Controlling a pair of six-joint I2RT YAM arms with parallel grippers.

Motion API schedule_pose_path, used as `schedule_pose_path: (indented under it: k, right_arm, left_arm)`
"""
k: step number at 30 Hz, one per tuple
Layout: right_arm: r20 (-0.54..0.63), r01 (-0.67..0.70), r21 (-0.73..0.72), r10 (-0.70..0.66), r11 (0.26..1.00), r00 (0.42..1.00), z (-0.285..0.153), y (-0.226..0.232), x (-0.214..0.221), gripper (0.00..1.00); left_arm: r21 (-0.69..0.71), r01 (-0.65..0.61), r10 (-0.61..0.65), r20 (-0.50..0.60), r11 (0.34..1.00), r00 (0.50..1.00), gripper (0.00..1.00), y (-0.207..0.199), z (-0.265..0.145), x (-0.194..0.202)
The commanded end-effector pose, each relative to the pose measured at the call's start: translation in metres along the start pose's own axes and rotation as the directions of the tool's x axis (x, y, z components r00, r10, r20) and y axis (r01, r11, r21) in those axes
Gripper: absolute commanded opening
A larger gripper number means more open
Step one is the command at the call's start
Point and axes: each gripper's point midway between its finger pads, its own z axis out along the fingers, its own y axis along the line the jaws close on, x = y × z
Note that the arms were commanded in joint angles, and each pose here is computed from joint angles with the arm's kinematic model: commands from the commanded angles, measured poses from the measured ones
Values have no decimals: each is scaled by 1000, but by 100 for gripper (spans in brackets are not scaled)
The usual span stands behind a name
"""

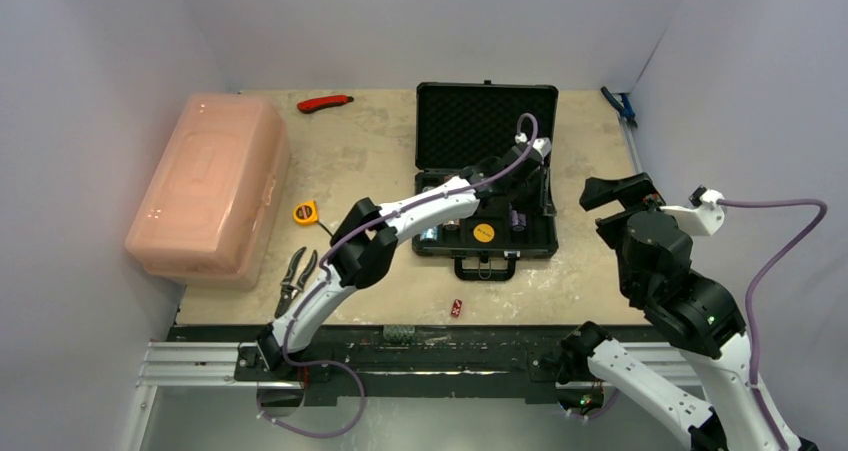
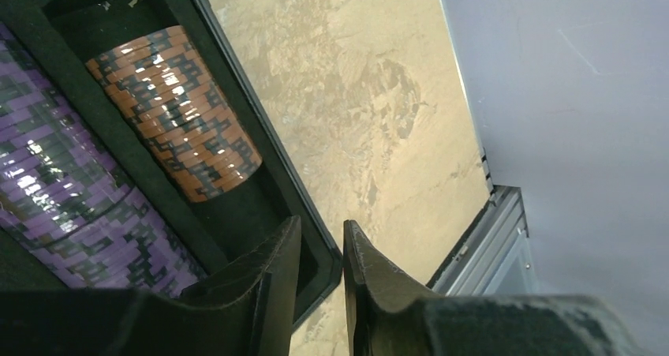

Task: Pack up texas hold em set

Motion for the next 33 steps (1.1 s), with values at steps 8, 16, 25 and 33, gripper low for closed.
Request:
schedule_pose_path:
  k: [8, 16, 25, 33]
  right_arm:
    - [2, 4, 6, -4, 1000, 1000, 4, 0, 5, 99]
    - [-5, 16, 15, -16, 1000, 1000, 7, 0, 9, 99]
    - [-3, 29, 31, -29, 999, 1000, 10, -3, 11, 99]
    - [-18, 34, 32, -34, 999, 999, 12, 1, 15, 99]
  left_arm:
    - [-38, -63, 64, 30, 997, 998, 23, 16, 19, -8]
    - [-42, -61, 64, 89, 997, 994, 23, 23, 31, -25]
    - [-60, -50, 59, 156, 997, 986, 23, 36, 28, -58]
    - [-23, -76, 79, 161, 997, 984, 26, 25, 12, -69]
